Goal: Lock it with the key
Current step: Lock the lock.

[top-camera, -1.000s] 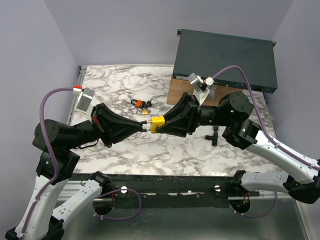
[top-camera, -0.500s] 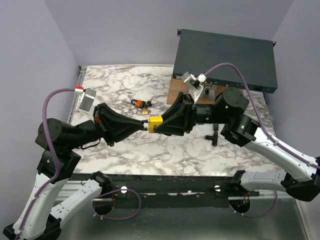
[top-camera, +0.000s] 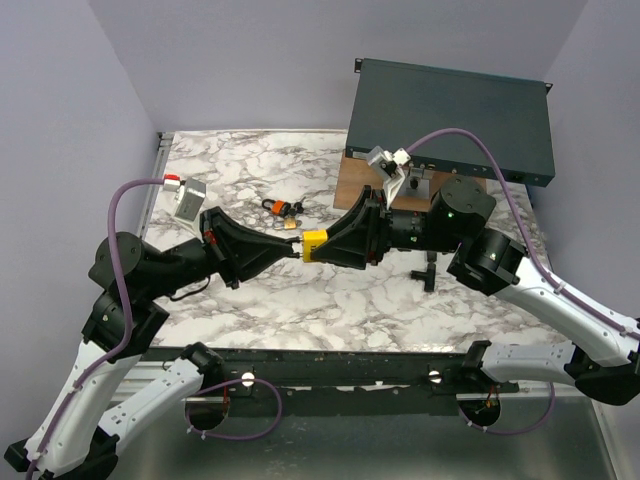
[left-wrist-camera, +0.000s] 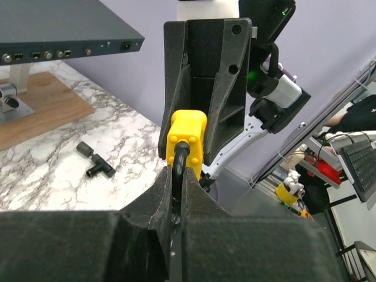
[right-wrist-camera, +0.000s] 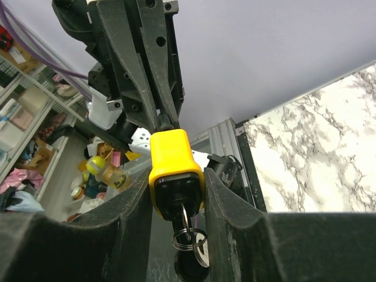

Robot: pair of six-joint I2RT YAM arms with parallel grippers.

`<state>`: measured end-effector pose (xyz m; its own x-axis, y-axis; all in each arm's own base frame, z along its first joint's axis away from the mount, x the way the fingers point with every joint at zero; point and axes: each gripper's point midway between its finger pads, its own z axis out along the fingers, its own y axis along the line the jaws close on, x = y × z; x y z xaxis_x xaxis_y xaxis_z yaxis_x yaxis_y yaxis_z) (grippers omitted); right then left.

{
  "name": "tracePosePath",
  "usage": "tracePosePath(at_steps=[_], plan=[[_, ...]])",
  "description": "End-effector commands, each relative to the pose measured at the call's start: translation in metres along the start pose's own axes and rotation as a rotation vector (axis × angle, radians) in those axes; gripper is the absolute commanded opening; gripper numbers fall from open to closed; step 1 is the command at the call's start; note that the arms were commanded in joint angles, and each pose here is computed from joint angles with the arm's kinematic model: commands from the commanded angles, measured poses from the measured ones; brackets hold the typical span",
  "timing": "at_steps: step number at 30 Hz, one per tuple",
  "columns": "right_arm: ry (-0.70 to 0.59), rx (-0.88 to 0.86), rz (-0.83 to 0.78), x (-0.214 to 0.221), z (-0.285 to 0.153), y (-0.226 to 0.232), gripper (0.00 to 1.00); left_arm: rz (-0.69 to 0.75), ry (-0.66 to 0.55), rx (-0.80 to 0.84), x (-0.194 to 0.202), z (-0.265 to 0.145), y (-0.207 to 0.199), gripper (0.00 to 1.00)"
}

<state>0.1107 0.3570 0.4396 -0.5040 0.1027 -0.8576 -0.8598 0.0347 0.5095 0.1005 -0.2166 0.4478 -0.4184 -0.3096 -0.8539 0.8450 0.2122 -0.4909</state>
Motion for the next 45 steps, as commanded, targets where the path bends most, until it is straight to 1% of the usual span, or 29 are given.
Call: tracePosePath(at_steps=[1, 3, 13, 25, 34, 45], plan=[[-0.087, -0.015, -0.037, -0.019, 0.013, 0.006, 0.01, -0.101, 0.185, -0.021, 0.053, -0.002, 0.016, 0.00], [-0.058, -0.006, -0.023, -0.011, 0.014, 0.003, 0.01, -0.101, 0.178, -0.016, 0.051, -0.003, 0.014, 0.00], [-0.031, 0.019, -0.015, 0.001, 0.019, -0.008, 0.01, -0.135, 0.177, 0.057, 0.048, 0.003, 0.000, 0.00], [-0.019, 0.016, -0.006, 0.003, 0.027, -0.011, 0.01, -0.163, 0.198, 0.066, 0.057, 0.014, -0.001, 0.00], [-0.011, 0.020, -0.003, 0.008, 0.030, -0.013, 0.01, -0.179, 0.194, 0.070, 0.056, 0.021, -0.002, 0.00], [0.000, 0.028, -0.004, 0.010, 0.038, -0.015, 0.01, -0.213, 0.210, 0.061, 0.066, 0.026, -0.001, 0.00]])
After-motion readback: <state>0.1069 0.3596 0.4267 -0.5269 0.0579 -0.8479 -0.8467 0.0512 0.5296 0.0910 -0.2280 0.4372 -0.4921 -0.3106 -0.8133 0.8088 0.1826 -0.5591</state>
